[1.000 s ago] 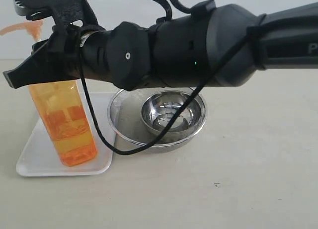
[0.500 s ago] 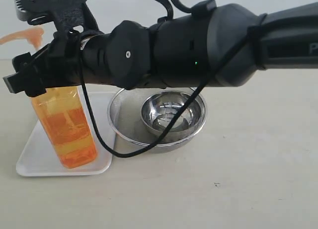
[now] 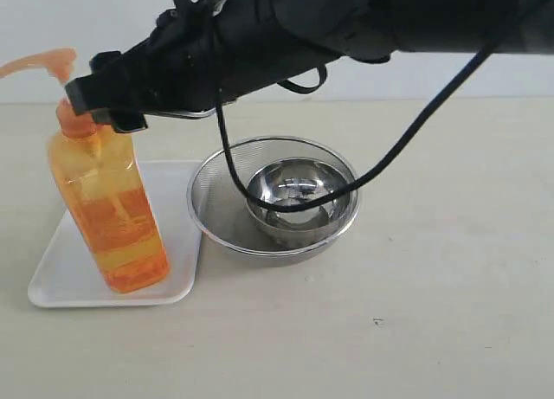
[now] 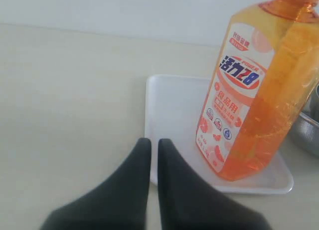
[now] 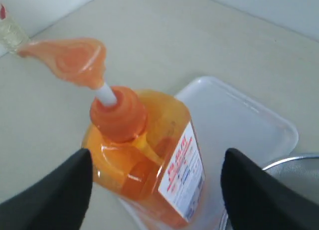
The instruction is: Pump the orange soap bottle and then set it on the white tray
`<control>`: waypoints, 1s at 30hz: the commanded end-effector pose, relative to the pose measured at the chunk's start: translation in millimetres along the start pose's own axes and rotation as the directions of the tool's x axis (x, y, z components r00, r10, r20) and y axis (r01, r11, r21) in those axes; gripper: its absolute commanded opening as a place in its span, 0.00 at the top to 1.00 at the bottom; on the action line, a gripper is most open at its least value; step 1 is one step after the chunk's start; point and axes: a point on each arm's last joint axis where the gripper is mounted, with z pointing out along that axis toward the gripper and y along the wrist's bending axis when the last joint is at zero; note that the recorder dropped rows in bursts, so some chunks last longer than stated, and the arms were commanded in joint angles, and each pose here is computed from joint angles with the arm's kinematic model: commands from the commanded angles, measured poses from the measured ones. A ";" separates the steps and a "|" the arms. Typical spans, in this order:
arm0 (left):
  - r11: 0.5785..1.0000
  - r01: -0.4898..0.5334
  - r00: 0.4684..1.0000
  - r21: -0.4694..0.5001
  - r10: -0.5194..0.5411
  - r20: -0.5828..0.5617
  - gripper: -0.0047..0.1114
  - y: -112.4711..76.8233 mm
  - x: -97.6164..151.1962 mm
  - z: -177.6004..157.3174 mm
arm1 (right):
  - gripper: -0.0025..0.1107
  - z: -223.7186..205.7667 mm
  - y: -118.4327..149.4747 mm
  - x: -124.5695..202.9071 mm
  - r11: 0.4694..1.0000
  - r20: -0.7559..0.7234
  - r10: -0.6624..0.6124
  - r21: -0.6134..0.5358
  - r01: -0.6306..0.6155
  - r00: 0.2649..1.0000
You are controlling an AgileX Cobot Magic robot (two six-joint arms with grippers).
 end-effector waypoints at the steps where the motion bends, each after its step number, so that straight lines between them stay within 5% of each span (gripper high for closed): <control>1: 1.000 0.002 1.000 -0.007 -0.002 -0.001 0.92 0.5 1.1 0.2 | 0.61 -20.1 1.4 1.9 0.999 -0.106 -0.007 -0.041 0.003 0.994; 5: 1.000 0.002 1.000 -0.007 -0.002 -0.001 0.92 0.5 1.1 0.2 | 0.98 -46.9 11.3 5.1 0.995 -0.223 -0.061 -0.095 0.040 0.973; 13: 1.000 0.002 1.000 -0.007 -0.002 -0.001 0.92 0.5 1.1 0.2 | 0.98 -72.1 20.2 22.4 0.990 -0.461 0.031 -0.110 -0.091 0.887; 30: 1.000 0.002 1.000 -0.006 -0.002 0.000 0.92 0.5 0.9 0.2 | 0.98 -70.2 19.3 18.9 0.991 -0.422 0.036 -0.102 -0.087 0.906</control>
